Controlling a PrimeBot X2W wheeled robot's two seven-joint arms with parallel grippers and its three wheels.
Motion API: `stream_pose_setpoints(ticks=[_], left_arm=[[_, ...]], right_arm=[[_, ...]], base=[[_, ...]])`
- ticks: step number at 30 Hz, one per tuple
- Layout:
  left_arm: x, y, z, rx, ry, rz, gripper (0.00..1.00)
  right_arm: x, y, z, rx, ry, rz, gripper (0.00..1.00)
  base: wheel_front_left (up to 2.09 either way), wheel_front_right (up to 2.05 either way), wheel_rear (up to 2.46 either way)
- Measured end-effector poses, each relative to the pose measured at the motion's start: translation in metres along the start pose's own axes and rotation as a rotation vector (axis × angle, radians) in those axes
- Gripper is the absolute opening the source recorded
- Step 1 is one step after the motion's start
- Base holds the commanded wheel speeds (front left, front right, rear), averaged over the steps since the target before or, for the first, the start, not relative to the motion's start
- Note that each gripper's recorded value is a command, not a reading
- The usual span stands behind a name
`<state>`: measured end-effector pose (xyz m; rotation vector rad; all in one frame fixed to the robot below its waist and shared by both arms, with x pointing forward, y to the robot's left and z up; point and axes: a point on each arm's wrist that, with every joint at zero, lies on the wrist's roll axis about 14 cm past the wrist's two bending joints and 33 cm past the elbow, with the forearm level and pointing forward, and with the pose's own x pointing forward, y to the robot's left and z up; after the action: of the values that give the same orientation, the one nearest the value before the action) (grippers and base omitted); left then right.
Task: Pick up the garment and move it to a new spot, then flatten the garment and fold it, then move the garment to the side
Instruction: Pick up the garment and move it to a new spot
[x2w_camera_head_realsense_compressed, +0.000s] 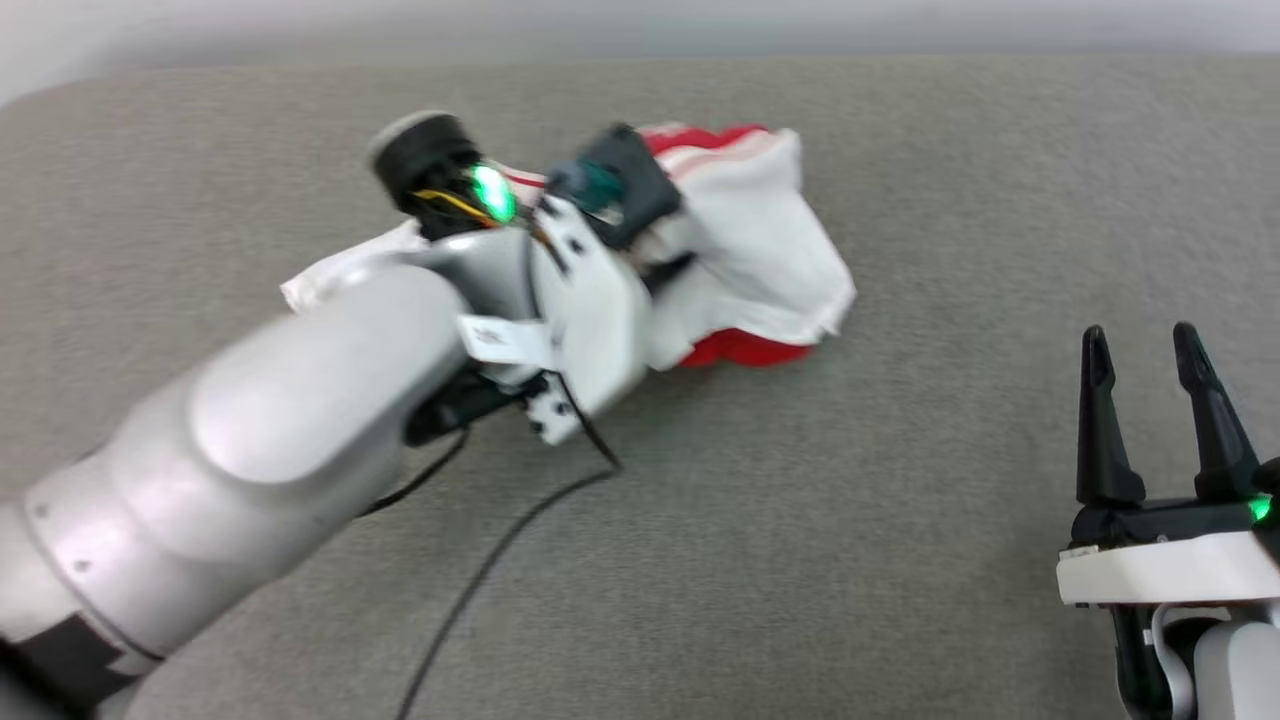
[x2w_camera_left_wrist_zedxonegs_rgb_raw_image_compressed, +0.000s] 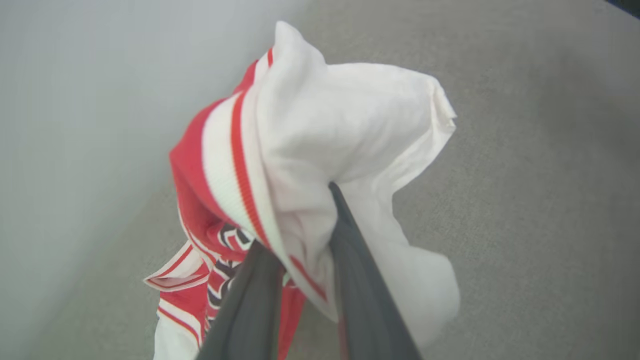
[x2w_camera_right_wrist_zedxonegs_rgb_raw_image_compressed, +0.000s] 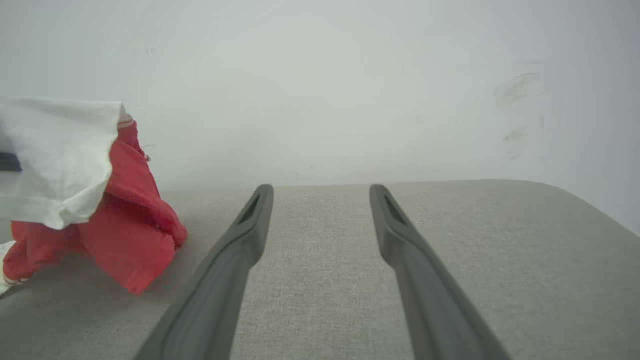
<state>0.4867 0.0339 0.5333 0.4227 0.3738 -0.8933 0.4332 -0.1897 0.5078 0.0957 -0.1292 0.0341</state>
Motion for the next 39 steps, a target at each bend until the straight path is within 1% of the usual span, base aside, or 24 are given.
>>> stream_pose_setpoints(ticks=[3,6,9,12,16,18,22,24,25,26,27,30,34,39], left_arm=[[0.032,-0.035,0.014,0.023,-0.042,-0.120,0.00],[0.061,-0.064,0.023,0.031,-0.083,-0.213,0.00],[0.087,-0.091,0.019,0.024,-0.088,-0.295,0.00],[0.109,-0.118,0.012,-0.009,-0.092,-0.363,0.00],[0.130,-0.153,-0.003,-0.031,-0.075,-0.435,0.00],[0.136,-0.174,-0.015,-0.066,-0.050,-0.476,0.00],[0.142,-0.191,-0.037,-0.095,0.008,-0.503,0.00],[0.143,-0.193,-0.041,-0.079,0.021,-0.496,0.00],[0.143,-0.192,-0.041,-0.081,0.014,-0.491,0.11],[0.142,-0.192,-0.040,-0.088,-0.002,-0.485,0.79],[0.142,-0.189,-0.038,-0.093,-0.025,-0.474,1.00],[0.138,-0.183,-0.022,-0.099,-0.107,-0.444,1.00],[0.125,-0.165,0.019,-0.100,-0.281,-0.387,1.00],[0.096,-0.135,0.068,-0.143,-0.494,-0.251,1.00]], right_arm=[[-0.004,-0.020,0.004,-0.010,-0.008,-0.056,1.00],[-0.007,-0.040,0.001,-0.016,0.000,-0.113,1.00],[-0.010,-0.053,-0.006,-0.019,0.020,-0.151,1.00],[-0.010,-0.062,-0.015,-0.024,0.043,-0.174,1.00],[-0.007,-0.068,-0.025,-0.036,0.066,-0.188,1.00],[-0.004,-0.070,-0.030,-0.038,0.076,-0.190,1.00],[-0.001,-0.069,-0.038,-0.038,0.091,-0.188,1.00],[0.000,-0.068,-0.040,-0.036,0.094,-0.184,1.00],[0.000,-0.068,-0.039,-0.035,0.093,-0.183,1.00],[0.000,-0.067,-0.039,-0.034,0.092,-0.182,1.00],[-0.001,-0.067,-0.038,-0.033,0.090,-0.182,1.00],[-0.002,-0.064,-0.033,-0.031,0.080,-0.176,1.00],[-0.008,-0.061,-0.023,-0.028,0.063,-0.171,1.00],[-0.018,-0.053,-0.009,-0.021,0.040,-0.153,1.00]], base=[[0.00,0.00,0.00],[0.00,0.00,0.00],[0.00,0.00,0.00],[0.00,0.00,0.00],[0.00,0.00,0.00],[0.00,0.00,0.00],[0.00,0.00,0.00],[0.00,0.00,0.00],[0.00,0.00,0.00],[0.00,0.00,0.00],[0.00,0.00,0.00],[0.00,0.00,0.00],[0.00,0.00,0.00],[0.00,0.00,0.00]])
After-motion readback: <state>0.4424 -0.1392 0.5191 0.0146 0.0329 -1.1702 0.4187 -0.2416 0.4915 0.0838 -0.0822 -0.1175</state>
